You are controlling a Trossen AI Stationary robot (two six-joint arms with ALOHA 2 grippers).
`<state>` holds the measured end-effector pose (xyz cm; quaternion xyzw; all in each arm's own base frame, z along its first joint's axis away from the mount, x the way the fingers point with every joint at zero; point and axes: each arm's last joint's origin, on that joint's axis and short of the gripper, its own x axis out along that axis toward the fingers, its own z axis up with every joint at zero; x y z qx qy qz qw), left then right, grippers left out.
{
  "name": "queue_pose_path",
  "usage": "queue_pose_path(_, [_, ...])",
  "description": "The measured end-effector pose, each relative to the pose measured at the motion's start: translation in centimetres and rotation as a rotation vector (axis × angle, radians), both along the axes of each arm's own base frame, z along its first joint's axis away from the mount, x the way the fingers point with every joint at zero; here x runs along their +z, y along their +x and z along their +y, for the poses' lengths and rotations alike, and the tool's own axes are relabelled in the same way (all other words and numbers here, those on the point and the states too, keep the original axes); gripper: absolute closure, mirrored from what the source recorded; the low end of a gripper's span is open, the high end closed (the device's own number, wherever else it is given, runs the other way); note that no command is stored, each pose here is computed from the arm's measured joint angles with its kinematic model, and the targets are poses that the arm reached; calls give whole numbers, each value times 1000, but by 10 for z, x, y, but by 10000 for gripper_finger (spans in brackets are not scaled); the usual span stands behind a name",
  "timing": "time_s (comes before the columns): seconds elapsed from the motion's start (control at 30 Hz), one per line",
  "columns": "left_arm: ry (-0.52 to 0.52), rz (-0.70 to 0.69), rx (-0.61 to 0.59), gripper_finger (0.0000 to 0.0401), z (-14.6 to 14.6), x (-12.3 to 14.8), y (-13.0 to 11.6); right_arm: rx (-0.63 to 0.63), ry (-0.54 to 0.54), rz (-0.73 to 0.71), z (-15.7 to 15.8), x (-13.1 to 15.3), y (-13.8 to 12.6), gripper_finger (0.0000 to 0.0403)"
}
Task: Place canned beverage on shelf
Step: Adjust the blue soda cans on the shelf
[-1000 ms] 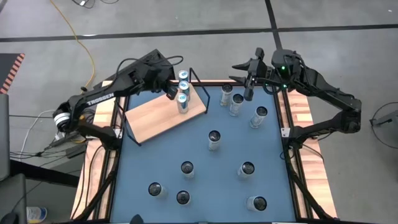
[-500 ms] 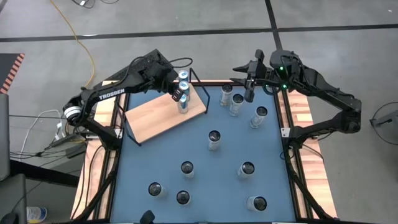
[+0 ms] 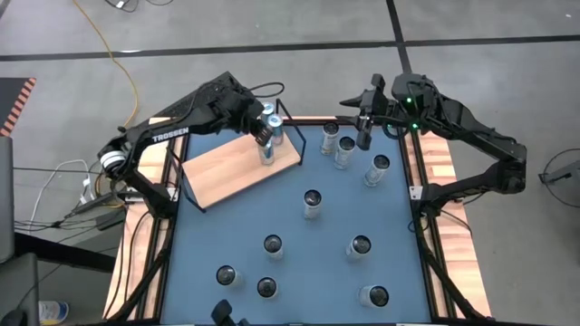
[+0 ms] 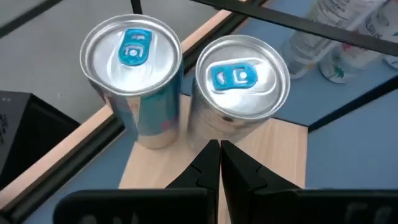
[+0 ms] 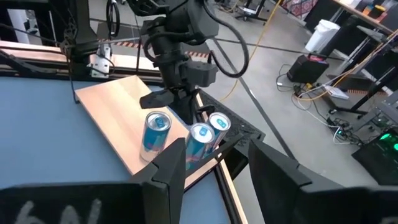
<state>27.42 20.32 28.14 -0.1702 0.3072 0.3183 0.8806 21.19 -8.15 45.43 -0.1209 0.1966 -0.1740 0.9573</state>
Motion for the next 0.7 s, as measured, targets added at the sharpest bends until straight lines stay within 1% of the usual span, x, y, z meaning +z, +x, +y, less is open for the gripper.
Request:
queue_pose_path(0.2, [-8, 4, 11, 401, -2, 2, -2, 7, 20, 26, 2, -3, 0, 235])
queue_pose_path(0.37, [-21, -7, 15, 401, -11, 11, -7, 20, 27, 45, 5, -5, 0, 235])
queue_pose_path(0.43, [20, 7, 57, 401, -14, 17, -11, 21, 31, 56, 5, -6, 0, 235])
queue_pose_path(0.5, [81, 33, 119, 401, -14, 22, -15, 24, 34, 62, 6, -6, 0, 235])
queue_pose_path(0.53, [111, 24, 138, 401, -12, 25, -16, 27, 36, 68, 7, -7, 0, 235])
queue_pose_path(0.57, [127, 13, 137, 401, -9, 26, -16, 29, 38, 70, 7, -7, 0, 235])
queue_pose_path(0.63, [120, -19, 117, 401, -4, 27, -17, 33, 43, 69, 9, -7, 0, 235])
queue_pose_path(0.7, [127, -35, 124, 401, 2, 25, -16, 42, 44, 72, 11, -8, 1, 235])
